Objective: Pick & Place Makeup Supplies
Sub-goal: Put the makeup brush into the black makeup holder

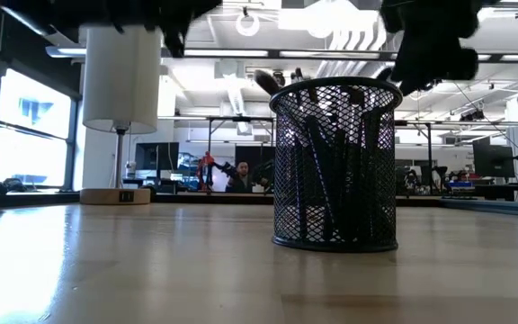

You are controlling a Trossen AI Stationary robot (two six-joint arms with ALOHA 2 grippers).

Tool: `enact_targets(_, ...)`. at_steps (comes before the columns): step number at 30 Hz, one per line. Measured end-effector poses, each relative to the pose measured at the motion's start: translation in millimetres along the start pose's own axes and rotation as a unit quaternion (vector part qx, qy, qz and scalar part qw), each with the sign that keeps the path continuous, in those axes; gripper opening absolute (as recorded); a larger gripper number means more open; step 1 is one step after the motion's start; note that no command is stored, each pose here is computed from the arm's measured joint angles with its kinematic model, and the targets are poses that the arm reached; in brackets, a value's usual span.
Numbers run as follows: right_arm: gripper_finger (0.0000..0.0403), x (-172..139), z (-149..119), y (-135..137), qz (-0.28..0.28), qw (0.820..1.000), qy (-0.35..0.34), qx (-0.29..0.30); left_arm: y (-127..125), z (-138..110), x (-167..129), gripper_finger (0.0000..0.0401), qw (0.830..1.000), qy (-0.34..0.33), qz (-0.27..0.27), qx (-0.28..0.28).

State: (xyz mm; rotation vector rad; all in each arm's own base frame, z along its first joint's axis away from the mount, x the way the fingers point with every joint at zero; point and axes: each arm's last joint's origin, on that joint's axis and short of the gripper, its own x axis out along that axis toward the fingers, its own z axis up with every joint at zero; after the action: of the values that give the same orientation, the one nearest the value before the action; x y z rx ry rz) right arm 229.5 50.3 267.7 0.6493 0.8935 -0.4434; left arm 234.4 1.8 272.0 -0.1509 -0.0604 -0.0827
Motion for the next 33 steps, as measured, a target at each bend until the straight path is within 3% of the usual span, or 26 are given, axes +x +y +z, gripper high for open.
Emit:
enact_targets(2, 0.0122, 6, -17, -5, 0.062, 0.997, -0.045, 0.006, -14, -4, 3, 0.0030, 0.999, -0.043, 0.002, -0.017)
enact_targets(6, 0.0105, 18, -41, -14, 0.172, 0.977, -0.127, -0.005, -43, -27, 13, 0.0030, 0.998, -0.049, 0.008, -0.029)
enact_targets(12, 0.0076, 35, -61, -25, 0.263, 0.941, -0.186, -0.101, -82, -56, 44, 0.0030, 0.998, -0.057, -0.003, -0.031)
enact_targets(21, 0.0050, 37, -70, -29, 0.326, 0.926, -0.131, -0.137, -114, -85, 110, 0.0030, 0.997, -0.073, -0.029, -0.012)
enact_targets(25, 0.0037, 34, -71, -28, 0.354, 0.922, -0.100, -0.119, -124, -90, 140, 0.0030, 0.994, -0.085, -0.064, -0.009)
enact_targets(33, 0.0013, 23, -79, -25, 0.395, 0.909, -0.074, -0.114, -130, -123, 167, 0.0049, 0.997, -0.044, -0.066, 0.011)
